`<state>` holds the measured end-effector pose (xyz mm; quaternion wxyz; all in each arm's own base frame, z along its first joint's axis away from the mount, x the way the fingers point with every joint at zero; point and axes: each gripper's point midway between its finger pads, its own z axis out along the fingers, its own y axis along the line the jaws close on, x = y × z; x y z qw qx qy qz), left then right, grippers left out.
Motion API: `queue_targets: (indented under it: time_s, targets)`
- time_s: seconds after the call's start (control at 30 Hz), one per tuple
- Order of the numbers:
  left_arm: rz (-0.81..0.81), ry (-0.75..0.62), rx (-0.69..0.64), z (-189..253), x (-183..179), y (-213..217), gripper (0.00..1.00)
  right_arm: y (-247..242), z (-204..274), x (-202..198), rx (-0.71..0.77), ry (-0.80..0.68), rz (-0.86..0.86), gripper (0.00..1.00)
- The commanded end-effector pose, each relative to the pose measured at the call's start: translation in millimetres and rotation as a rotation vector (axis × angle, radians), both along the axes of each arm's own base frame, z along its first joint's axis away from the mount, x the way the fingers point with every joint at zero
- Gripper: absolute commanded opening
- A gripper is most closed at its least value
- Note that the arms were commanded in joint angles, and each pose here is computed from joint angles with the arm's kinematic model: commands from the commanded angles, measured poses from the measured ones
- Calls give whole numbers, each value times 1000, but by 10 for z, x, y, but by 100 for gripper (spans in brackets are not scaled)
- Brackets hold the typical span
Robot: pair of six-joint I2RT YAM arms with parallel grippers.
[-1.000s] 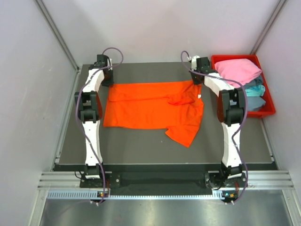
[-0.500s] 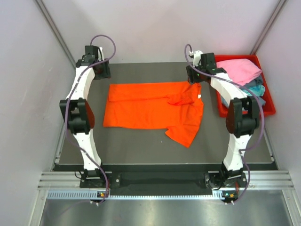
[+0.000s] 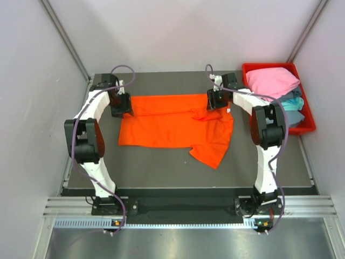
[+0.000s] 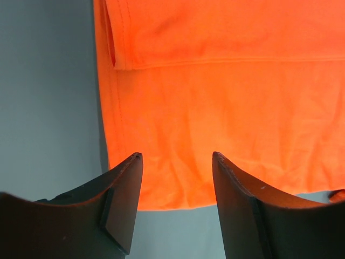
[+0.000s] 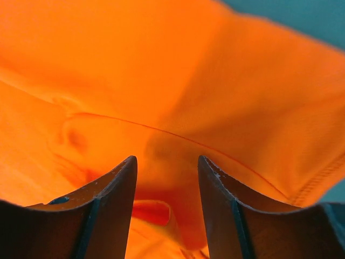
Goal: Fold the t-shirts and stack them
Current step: Fold the tshirt
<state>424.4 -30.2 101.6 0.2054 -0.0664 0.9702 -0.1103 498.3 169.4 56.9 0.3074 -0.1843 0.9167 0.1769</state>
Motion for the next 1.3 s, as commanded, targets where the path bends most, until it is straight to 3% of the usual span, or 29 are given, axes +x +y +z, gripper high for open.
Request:
queue_targets:
  time_s: [0.0,0.23,0.47,0.6,0.7,0.83,0.93,1.13,1.27]
  targets:
    - [-13,-125,7,465,-13,8,59,119,185,49,51,-34,17,49]
    - [-3,-153,30,554,-67,54,60,95,353,-377,77,11,18,47]
    - [3,-172,31,651,-49,65,60,79,212,-1211,98,148,27,47]
    - [25,-146,17,612,-178,69,61,39,292,-1549,92,151,46,49]
    - [59,-105,16,547,-380,123,62,-29,434,-1724,17,74,130,52]
    - [65,12,45,285,-804,172,62,-127,679,-1967,-166,-124,400,53]
    - [96,52,52,148,-990,200,62,-231,588,-2251,-246,-155,532,53]
    - [100,6,94,157,-885,279,61,-169,338,-2941,-266,-87,794,49]
    - [109,-5,142,152,-788,368,61,-63,202,-3111,-289,-73,891,48]
